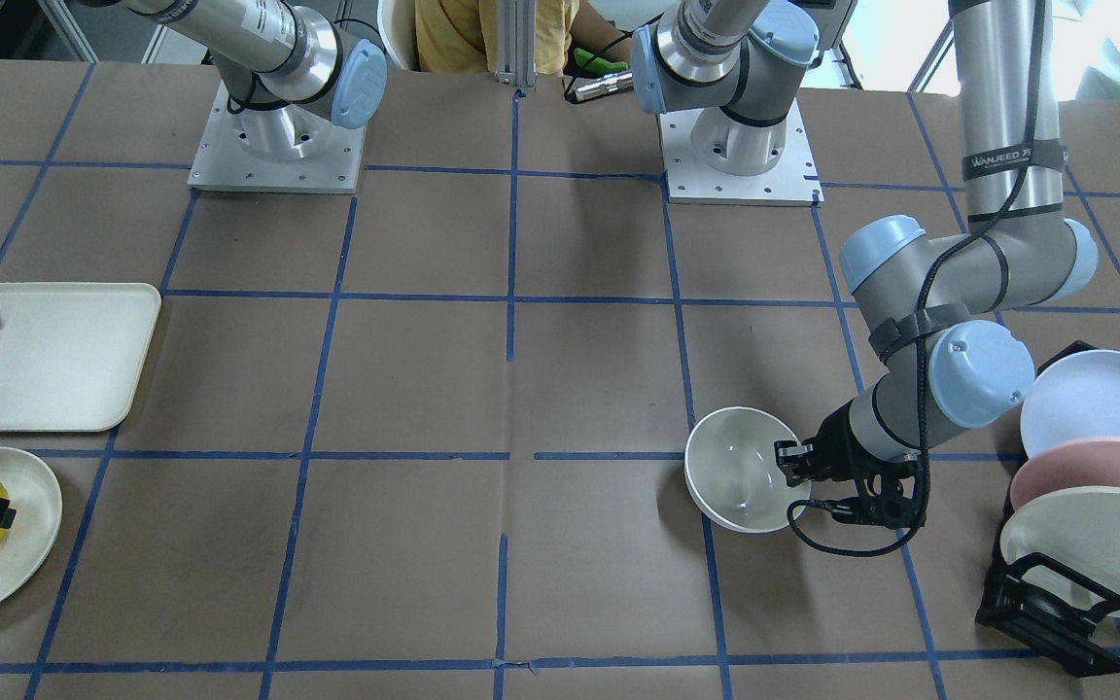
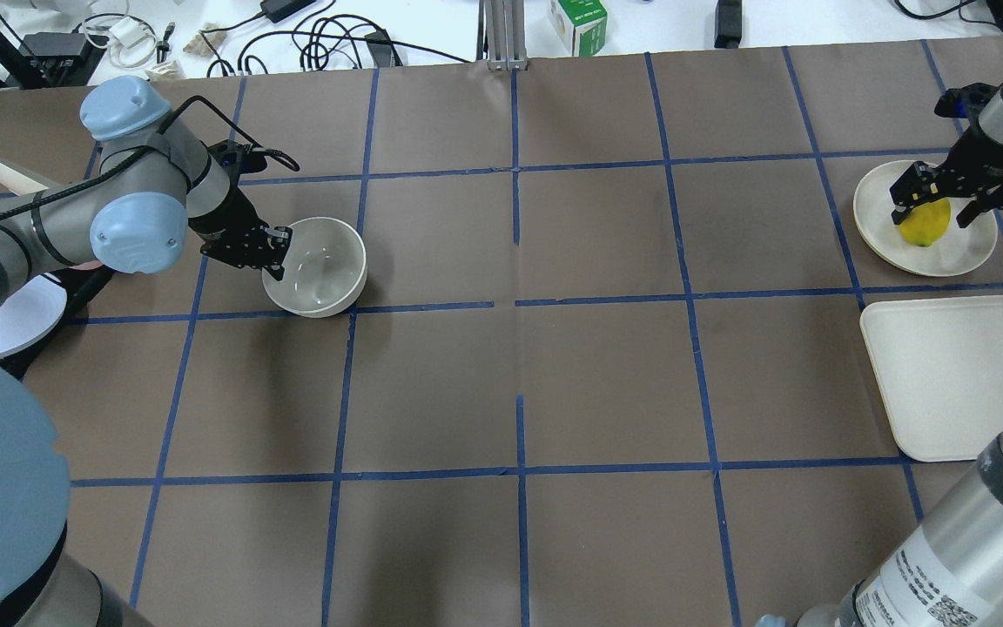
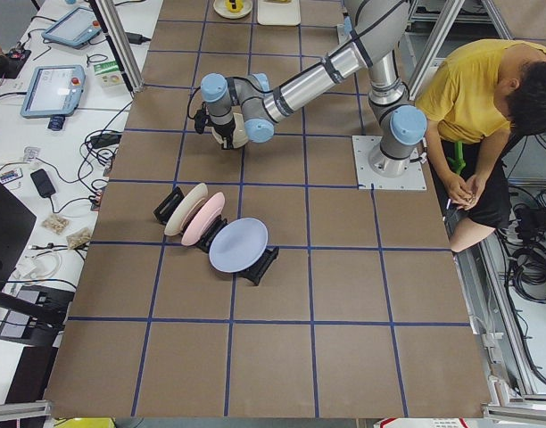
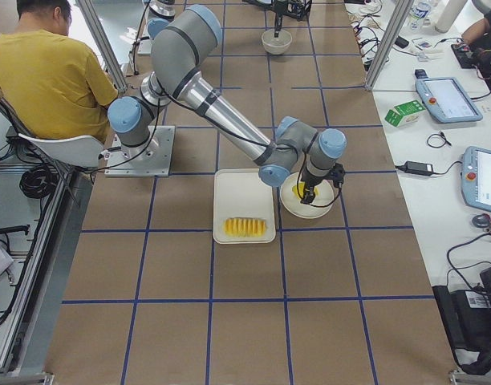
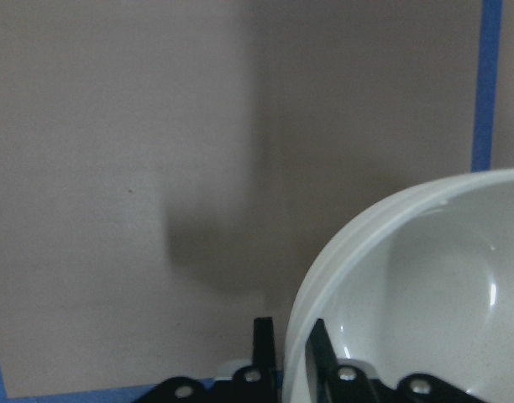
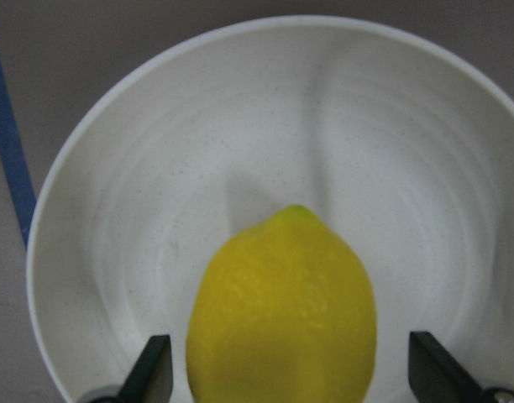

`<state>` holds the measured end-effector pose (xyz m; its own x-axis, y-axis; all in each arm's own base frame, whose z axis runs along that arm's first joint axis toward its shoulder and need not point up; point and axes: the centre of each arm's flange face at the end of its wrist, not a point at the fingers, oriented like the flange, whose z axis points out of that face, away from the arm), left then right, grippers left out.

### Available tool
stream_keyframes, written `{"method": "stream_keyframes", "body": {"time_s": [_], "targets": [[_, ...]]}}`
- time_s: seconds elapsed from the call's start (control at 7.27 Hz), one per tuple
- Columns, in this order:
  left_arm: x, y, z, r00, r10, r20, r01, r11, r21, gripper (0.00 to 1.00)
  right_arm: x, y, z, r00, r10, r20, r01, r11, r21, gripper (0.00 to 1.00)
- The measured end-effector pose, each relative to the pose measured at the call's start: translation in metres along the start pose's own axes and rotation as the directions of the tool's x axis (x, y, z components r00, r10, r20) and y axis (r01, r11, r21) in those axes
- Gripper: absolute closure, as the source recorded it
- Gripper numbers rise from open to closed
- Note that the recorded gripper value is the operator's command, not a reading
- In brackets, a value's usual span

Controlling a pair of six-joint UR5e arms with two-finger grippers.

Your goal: Place bowl and put lemon in it

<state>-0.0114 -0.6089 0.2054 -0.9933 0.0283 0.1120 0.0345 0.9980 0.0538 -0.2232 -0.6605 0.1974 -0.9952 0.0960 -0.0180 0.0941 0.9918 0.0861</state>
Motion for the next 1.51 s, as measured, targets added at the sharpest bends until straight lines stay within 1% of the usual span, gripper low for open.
{"method": "stream_keyframes", "body": {"time_s": [0.14,0.28,0.41,0.55,0.69,0.83,0.96,1.1,1.24,1.38,1.51], "targets": [[-0.001,0.0,-0.002,1.0,-0.003,-0.001,0.003,1.0,0.003,1.0,0.0,-0.001,0.003,1.0,0.002,0.004,-0.002,1.0,0.002,0.11],[0.0,-0.001,-0.009,1.0,-0.003,0.0,0.003,1.0,0.013,1.0,0.0,-0.002,0.003,1.0,0.002,0.007,-0.002,1.0,0.005,0.8],[0.004,-0.001,-0.019,1.0,0.0,0.003,0.0,1.0,0.02,1.0,0.0,-0.002,0.002,1.0,0.009,0.009,-0.009,1.0,0.008,1.0],[0.014,0.0,-0.031,1.0,0.003,-0.008,-0.003,1.0,0.022,1.0,-0.001,-0.003,-0.001,1.0,0.025,0.009,-0.025,1.0,0.013,1.0],[0.035,0.003,-0.041,0.999,0.0,-0.032,0.001,1.0,0.03,1.0,-0.003,-0.003,-0.012,0.999,0.04,0.004,-0.041,0.999,0.022,1.0],[0.07,0.006,-0.044,0.999,-0.019,-0.051,0.02,0.999,0.033,1.0,-0.008,0.004,-0.035,0.999,0.05,-0.003,-0.05,0.998,0.028,1.0],[0.124,0.01,-0.039,0.997,-0.049,-0.057,0.051,0.998,0.039,1.0,-0.016,0.02,-0.072,0.999,0.054,-0.003,-0.054,0.998,0.016,1.0],[0.183,0.018,-0.031,0.995,-0.076,-0.061,0.08,0.995,0.061,1.0,-0.03,0.047,-0.124,0.998,0.06,0.001,-0.06,0.998,0.001,1.0],[0.223,0.026,-0.02,0.992,-0.102,-0.068,0.107,0.991,0.077,1.0,-0.049,0.077,-0.173,0.997,0.074,0.0,-0.074,0.997,-0.005,1.0],[0.247,0.033,-0.009,0.991,-0.114,-0.071,0.119,0.99,0.076,1.0,-0.079,0.107,-0.215,0.995,0.101,0.001,-0.101,0.995,-0.01,1.0],[0.259,0.036,0.0,0.991,-0.112,-0.069,0.117,0.991,0.07,1.0,-0.117,0.129,-0.243,0.992,0.123,0.002,-0.123,0.992,-0.008,1.0]]}}
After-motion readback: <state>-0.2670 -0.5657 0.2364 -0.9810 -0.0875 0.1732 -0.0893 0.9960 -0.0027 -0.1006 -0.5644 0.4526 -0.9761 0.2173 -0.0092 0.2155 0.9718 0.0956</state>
